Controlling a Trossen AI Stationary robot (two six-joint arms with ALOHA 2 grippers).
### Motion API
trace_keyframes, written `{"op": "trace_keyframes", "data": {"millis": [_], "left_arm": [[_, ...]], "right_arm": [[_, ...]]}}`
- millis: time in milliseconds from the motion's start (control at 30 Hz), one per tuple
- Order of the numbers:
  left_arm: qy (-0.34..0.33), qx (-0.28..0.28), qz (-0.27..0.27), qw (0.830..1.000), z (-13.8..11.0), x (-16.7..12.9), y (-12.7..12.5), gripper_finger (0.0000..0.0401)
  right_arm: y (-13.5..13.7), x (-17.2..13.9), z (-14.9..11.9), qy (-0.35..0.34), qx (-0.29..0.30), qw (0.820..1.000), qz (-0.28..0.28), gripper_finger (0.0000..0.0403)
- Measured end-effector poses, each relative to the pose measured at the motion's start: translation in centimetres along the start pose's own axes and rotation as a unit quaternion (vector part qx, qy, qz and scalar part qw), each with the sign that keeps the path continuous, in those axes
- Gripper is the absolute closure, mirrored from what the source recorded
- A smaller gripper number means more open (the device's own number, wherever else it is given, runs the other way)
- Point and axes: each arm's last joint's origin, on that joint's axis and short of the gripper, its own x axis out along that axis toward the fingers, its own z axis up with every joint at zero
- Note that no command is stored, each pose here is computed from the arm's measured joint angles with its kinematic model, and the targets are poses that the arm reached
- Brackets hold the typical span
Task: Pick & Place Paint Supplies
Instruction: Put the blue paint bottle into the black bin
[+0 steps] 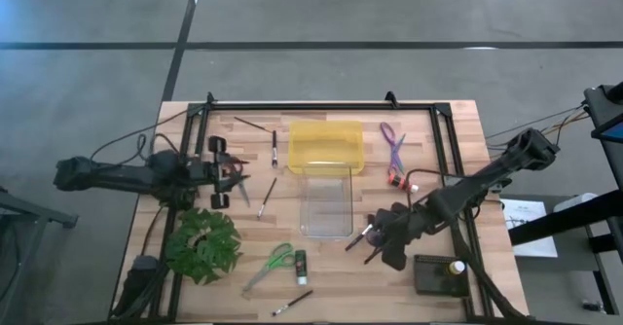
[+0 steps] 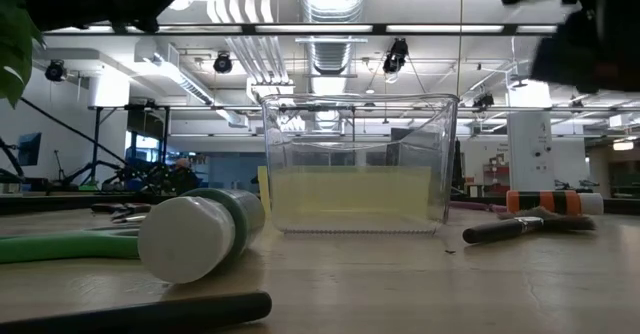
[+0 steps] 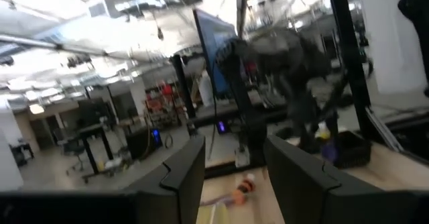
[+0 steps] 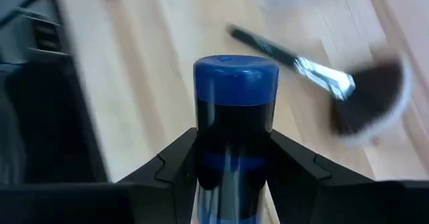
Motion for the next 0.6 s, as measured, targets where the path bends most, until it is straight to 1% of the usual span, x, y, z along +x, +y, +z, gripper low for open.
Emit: {"op": "trace_keyframes", "data": {"millis": [100, 233, 333, 433, 500, 600], "left_arm": [[0.031, 0.020, -0.022, 0.999, 0.1, 1.7, -0.2, 0.0236], [0.065, 0.072, -0.073, 0.993, -0.2, 4.5, -1.1, 0.0236], [0.078, 0.114, -0.106, 0.985, -0.2, 7.0, -2.1, 0.0236], [0.064, 0.145, -0.126, 0.979, 0.0, 9.4, -3.3, 0.0236], [0.055, 0.158, -0.138, 0.976, 0.2, 11.0, -4.1, 0.0236], [0.059, 0.171, -0.158, 0.971, 0.2, 13.4, -5.5, 0.0236]], "right_arm": [[1.3, -1.4, 1.3, -0.023, -0.035, 0.999, 0.025, 0.0259], [2.5, -3.3, 3.0, -0.049, -0.077, 0.995, 0.044, 0.0259], [2.6, -4.3, 3.9, -0.049, -0.099, 0.993, 0.032, 0.0259], [2.3, -4.7, 4.8, -0.046, -0.119, 0.992, 0.015, 0.0259], [2.2, -4.6, 5.5, -0.047, -0.137, 0.989, 0.009, 0.0258], [1.8, -4.1, 6.4, -0.035, -0.161, 0.986, 0.009, 0.0258]]}}
